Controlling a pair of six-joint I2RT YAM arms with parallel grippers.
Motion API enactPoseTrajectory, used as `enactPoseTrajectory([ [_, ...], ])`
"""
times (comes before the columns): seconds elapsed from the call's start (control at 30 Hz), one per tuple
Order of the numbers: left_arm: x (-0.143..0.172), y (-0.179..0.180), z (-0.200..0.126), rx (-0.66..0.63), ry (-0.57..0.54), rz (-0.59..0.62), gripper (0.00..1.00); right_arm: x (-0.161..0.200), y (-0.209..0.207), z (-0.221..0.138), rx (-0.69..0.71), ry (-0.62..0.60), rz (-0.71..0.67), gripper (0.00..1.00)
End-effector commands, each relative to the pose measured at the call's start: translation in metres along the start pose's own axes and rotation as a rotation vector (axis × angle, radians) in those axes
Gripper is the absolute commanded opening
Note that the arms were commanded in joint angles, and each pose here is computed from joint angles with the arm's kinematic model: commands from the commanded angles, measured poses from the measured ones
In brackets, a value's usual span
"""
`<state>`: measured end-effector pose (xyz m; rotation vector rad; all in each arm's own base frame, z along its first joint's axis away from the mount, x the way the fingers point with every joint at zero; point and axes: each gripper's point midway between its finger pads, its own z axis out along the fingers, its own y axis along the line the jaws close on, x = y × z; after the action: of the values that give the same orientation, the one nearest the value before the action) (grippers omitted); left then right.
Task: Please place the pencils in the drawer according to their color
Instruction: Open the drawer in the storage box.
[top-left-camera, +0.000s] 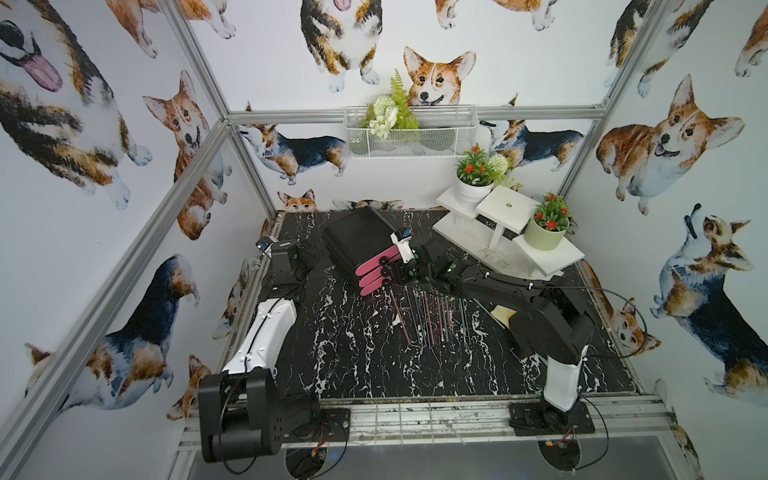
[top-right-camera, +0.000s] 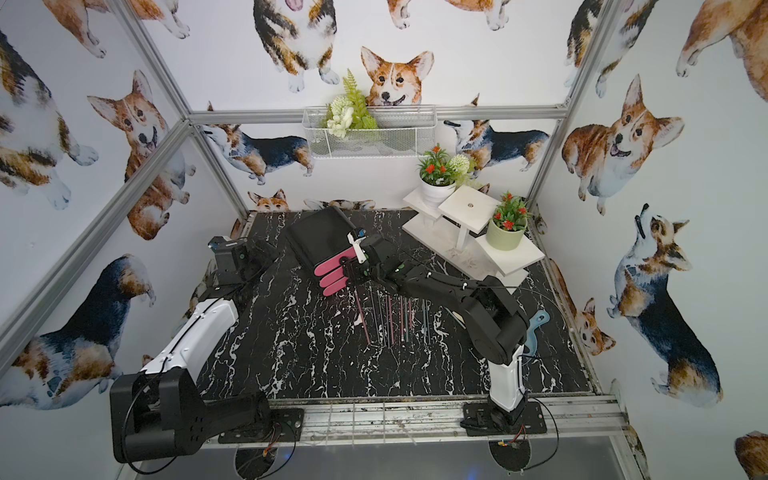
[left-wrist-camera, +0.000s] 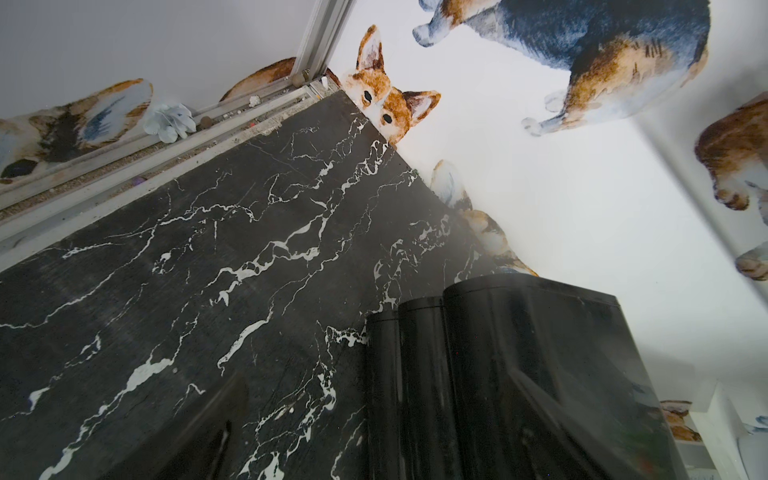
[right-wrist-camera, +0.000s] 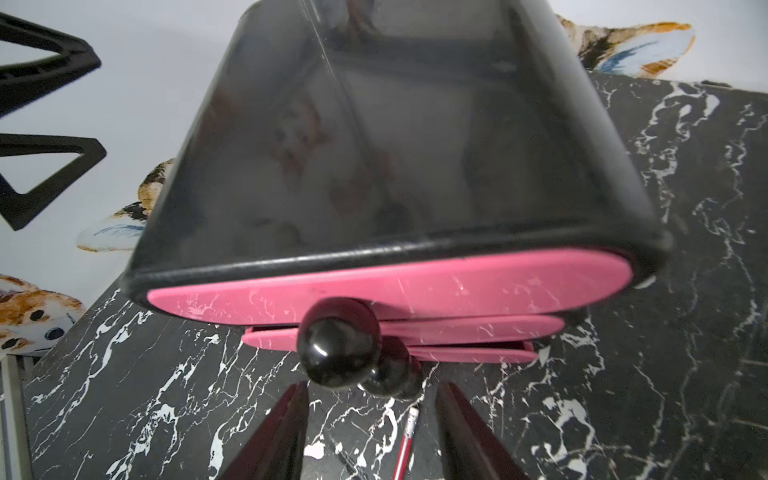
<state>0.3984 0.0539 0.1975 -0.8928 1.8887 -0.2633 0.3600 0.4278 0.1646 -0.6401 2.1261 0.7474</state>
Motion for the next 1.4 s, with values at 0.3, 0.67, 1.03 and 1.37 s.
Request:
enactPoseTrajectory([
  [0.3, -0.005, -0.006, -0.001, 0.023, -0.012, 0.003, 1.00, -0.013, 0.012, 0.012, -0.025, -0.020, -0.036, 0.51],
  [0.67, 0.001, -0.008, 0.004, 0.038, 0.014, 0.004, 1.00, -0.014, 0.010, 0.017, -0.004, -0.010, -0.036, 0.38],
  [1.03, 0.010, -0.008, 0.010, 0.044, 0.049, 0.007, 1.00, -0.008, 0.012, 0.020, 0.014, 0.004, -0.041, 0.25],
  [1.37, 0.005, -0.022, 0.014, 0.081, 0.065, 0.010, 1.00, -0.002, 0.015, 0.010, 0.039, 0.008, -0.051, 0.05],
])
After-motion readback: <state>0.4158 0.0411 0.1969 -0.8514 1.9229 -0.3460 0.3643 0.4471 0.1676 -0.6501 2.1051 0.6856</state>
